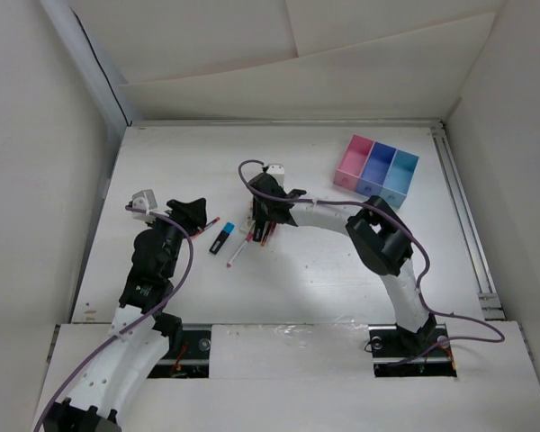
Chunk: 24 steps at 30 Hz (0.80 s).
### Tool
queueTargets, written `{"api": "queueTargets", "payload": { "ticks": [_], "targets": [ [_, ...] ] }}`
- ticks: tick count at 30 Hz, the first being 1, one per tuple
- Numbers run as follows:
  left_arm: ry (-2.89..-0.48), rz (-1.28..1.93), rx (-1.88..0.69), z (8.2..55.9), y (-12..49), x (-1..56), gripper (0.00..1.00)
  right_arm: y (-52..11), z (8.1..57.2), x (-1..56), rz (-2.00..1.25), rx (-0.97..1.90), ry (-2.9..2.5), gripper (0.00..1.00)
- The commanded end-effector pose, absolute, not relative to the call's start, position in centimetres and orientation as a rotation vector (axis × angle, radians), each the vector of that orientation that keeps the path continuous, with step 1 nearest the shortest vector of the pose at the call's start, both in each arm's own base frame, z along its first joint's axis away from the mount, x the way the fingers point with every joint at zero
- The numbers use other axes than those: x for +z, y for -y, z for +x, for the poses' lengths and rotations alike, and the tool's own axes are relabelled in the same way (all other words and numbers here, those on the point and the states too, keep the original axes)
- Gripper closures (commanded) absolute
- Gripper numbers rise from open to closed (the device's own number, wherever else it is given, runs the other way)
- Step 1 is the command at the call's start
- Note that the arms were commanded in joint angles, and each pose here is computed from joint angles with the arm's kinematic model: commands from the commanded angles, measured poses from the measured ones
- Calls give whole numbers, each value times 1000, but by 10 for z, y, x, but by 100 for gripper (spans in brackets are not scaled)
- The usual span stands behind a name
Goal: Sort the stationery into containers
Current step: Pick up the stationery from the center of the board, then place the stationery in the storage box.
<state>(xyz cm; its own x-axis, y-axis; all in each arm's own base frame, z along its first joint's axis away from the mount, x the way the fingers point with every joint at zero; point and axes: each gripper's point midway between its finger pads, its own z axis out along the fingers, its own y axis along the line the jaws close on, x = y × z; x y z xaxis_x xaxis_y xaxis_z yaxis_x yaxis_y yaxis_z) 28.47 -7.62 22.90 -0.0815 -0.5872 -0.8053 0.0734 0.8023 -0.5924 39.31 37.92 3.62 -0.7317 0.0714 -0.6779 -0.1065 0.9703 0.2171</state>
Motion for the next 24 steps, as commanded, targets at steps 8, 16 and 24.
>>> {"api": "queueTargets", "payload": {
  "ticks": [8, 16, 24],
  "targets": [
    [-1505, -387, -613, 284, 81, 250, 47, -389, 394, 67, 2, 334, -2301, 91],
    [-1503, -394, -606, 285, 79, 250, 47, -386, 386, 136, 36, 470, -2203, 96],
    [-1505, -387, -612, 284, 81, 250, 47, -325, 409, 205, 121, 449, -2066, 96]
  ]
}}
